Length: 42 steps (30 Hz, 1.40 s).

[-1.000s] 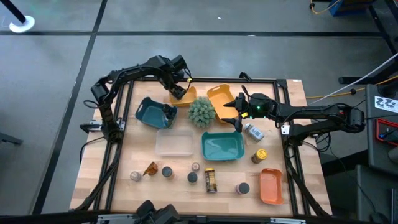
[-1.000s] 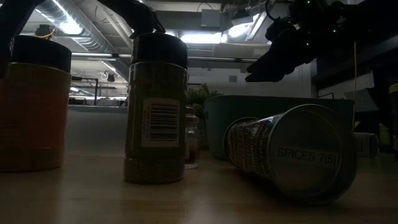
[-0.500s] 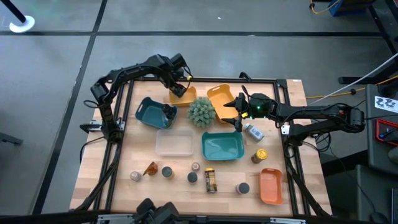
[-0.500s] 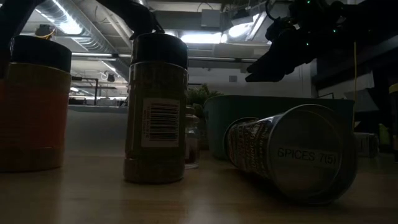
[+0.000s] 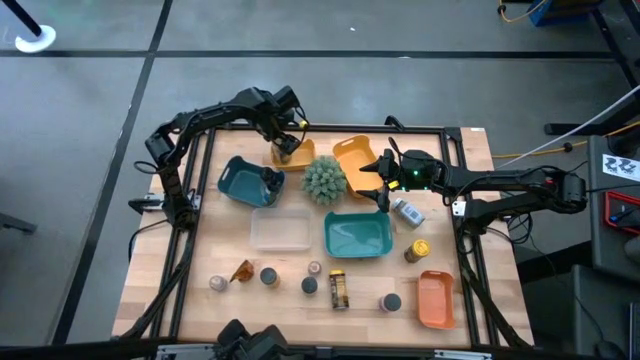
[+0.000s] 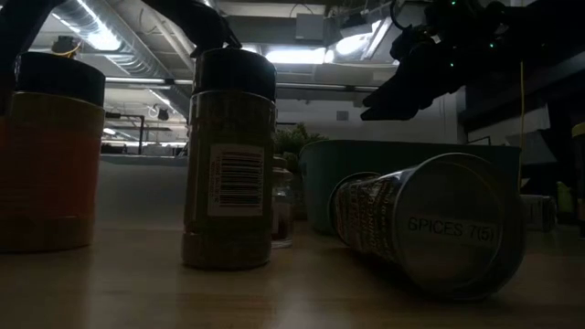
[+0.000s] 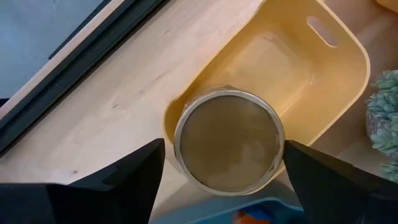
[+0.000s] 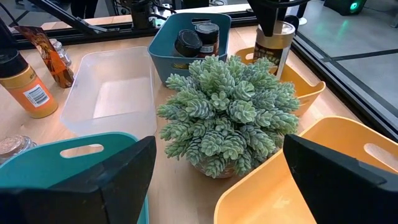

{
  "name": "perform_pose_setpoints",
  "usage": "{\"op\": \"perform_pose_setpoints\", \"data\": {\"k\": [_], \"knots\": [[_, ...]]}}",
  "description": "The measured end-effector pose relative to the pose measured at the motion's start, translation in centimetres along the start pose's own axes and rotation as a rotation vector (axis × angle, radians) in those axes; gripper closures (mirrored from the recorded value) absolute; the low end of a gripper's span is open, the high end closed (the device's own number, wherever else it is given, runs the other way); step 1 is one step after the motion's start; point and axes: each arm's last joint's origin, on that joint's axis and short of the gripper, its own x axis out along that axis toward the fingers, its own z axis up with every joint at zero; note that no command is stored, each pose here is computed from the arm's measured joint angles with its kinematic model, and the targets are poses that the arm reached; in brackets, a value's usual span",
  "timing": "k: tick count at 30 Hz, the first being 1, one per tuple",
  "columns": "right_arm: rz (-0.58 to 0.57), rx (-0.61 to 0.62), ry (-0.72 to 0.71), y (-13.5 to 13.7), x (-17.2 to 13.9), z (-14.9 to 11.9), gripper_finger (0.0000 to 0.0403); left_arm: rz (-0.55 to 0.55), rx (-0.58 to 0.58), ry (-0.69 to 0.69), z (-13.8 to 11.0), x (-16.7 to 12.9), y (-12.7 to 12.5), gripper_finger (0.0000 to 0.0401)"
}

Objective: Sort spices by type

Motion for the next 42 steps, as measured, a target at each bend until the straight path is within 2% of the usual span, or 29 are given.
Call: {"op": "perform_pose_setpoints", "data": {"k": [9,15,22,27,33,38,42], "knots": [[0.0,0.0,-0.003,0.0,0.0,0.0,0.0052,0.001,0.103,0.001,-0.1,-0.2,0.2,0.0092],[-0.007,-0.004,-0.028,0.0,0.0,0.3,0.0052,-0.004,0.161,-0.014,-0.7,-1.9,0.8,0.0092],[-0.128,0.002,0.002,-0.4,-0.2,1.8,0.0052,-0.015,0.21,-0.077,-1.8,-5.0,1.1,0.0092],[-0.158,0.013,0.092,-0.5,-0.8,4.1,0.0052,-0.017,0.269,-0.171,-2.1,-7.0,1.2,0.0092],[-0.171,0.111,0.269,-0.4,-2.2,6.1,0.0052,-0.06,0.279,-0.292,-1.3,-7.7,1.0,0.0092],[-0.221,0.275,0.448,-0.2,-3.7,6.1,0.0052,-0.139,0.351,-0.412,-0.4,-7.4,0.2,0.0092],[-0.314,0.39,0.589,-0.2,-4.5,4.8,0.0052,-0.172,0.379,-0.472,-0.2,-7.0,-0.7,0.0092]]}}
